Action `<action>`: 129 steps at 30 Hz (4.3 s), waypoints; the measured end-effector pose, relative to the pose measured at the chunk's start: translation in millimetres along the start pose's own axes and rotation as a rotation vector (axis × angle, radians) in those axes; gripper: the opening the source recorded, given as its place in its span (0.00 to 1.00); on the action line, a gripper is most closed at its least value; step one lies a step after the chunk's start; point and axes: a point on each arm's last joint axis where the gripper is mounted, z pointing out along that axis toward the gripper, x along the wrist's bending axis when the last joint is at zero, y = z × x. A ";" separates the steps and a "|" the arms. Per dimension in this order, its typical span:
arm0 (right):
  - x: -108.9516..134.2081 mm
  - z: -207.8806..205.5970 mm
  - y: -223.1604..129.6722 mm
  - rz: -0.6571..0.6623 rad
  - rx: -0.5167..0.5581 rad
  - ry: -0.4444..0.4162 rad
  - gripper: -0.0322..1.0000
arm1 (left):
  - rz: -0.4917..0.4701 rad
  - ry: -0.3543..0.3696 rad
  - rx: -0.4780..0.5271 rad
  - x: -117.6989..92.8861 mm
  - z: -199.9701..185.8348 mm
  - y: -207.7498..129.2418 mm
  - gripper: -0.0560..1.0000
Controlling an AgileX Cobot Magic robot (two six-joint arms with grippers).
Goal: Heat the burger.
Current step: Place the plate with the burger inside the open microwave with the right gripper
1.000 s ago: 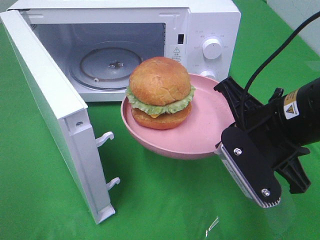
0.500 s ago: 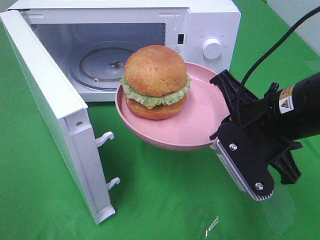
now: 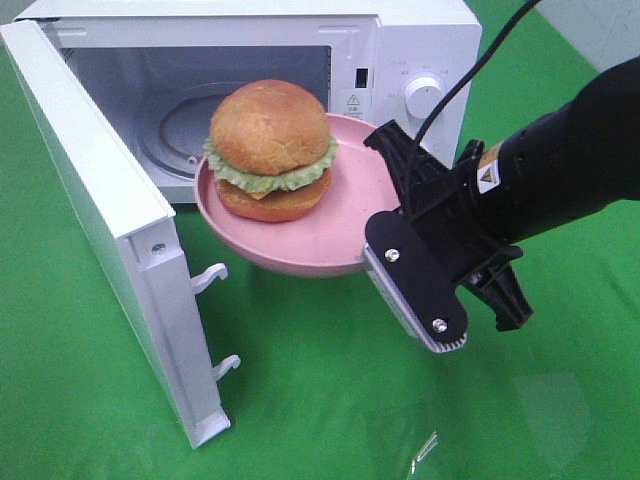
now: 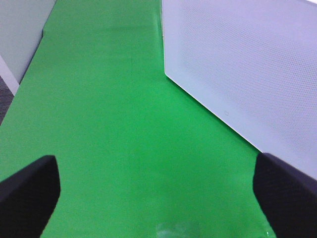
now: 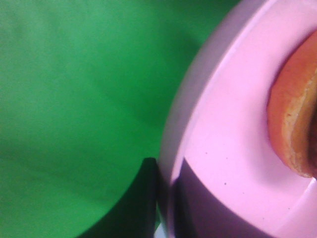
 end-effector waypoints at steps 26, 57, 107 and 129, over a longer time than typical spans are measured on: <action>-63.6 52.8 7.7 0.019 -0.043 0.040 0.10 | 0.000 0.000 0.000 0.0 0.0 0.0 0.98; -110.2 99.5 1.5 0.144 -0.010 0.088 0.10 | 0.000 0.000 0.000 0.0 0.0 0.0 0.98; -149.6 176.3 -10.4 0.240 0.082 0.078 0.10 | 0.000 0.000 0.000 0.0 0.0 0.0 0.98; -153.1 178.9 -17.3 0.331 0.108 0.030 0.19 | 0.000 0.000 0.000 0.0 0.0 0.0 0.98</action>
